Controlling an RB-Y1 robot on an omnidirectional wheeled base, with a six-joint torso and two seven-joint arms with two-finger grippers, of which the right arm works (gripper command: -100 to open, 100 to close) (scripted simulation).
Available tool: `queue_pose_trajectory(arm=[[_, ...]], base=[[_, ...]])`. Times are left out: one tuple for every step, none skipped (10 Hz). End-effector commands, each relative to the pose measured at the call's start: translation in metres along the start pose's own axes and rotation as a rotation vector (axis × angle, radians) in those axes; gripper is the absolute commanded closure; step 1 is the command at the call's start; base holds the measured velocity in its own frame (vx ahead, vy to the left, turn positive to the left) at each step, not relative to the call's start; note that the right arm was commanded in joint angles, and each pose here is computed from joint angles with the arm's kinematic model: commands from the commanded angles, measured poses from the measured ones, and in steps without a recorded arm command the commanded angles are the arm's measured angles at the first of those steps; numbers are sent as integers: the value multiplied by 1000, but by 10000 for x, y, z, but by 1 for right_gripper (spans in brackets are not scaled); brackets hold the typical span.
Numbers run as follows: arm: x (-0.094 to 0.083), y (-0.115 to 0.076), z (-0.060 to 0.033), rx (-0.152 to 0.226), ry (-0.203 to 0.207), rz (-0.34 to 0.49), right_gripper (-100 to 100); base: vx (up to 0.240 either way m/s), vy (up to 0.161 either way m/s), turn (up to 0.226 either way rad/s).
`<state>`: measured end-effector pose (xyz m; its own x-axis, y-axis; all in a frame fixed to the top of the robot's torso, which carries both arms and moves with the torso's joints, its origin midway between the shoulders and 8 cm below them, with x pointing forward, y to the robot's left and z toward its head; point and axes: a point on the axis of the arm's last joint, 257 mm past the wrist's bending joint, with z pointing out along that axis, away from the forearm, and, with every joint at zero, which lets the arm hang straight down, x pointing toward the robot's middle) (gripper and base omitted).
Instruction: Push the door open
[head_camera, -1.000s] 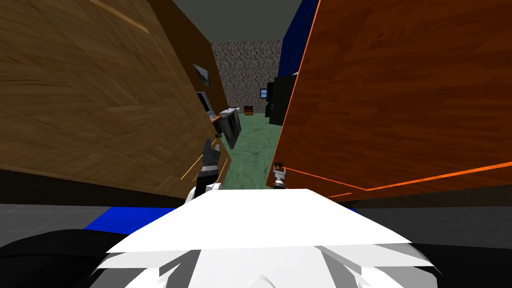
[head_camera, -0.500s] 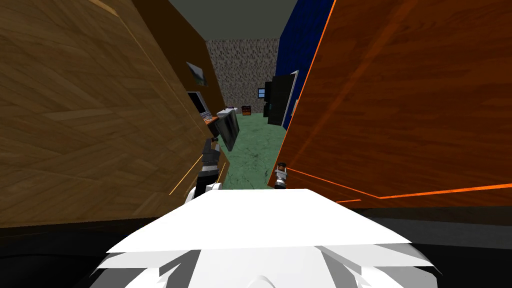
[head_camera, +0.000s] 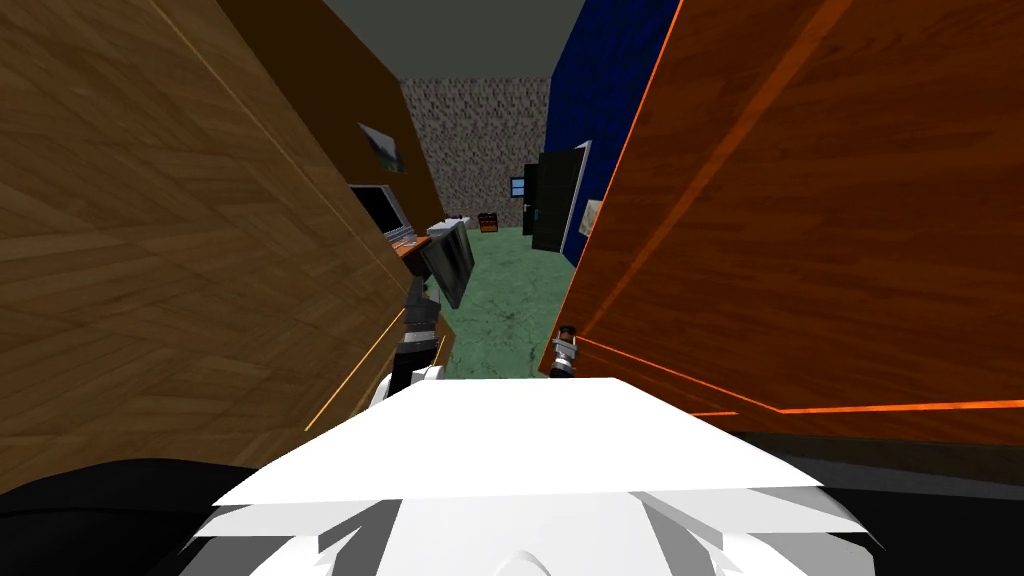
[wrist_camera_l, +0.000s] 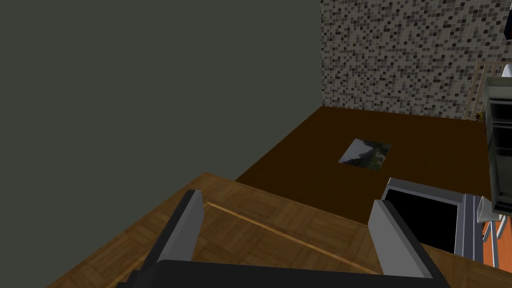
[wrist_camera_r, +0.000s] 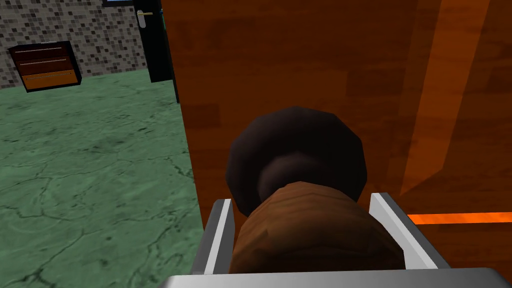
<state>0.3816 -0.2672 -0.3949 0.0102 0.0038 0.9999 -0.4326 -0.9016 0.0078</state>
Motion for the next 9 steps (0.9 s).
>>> queue_pose_trajectory(arm=[[5, 111, 39, -14, 6, -12, 100], [9, 174, 60, -23, 9, -19, 100], [14, 246, 83, -33, 12, -26, 100], [21, 326, 109, -46, 16, -33, 100], [29, 410, 134, -60, 20, -39, 100], [38, 498, 160, -76, 23, -45, 100], [48, 586, 183, -92, 27, -50, 100], [58, 674, 205, -110, 30, -54, 100], [67, 759, 224, -129, 32, -57, 100]], base=[[136, -12, -20], [203, -9, -32], [193, -17, -49], [191, -11, -39], [210, -4, -52], [212, -30, -56], [201, -37, -69], [195, -33, -78], [194, -8, -41]])
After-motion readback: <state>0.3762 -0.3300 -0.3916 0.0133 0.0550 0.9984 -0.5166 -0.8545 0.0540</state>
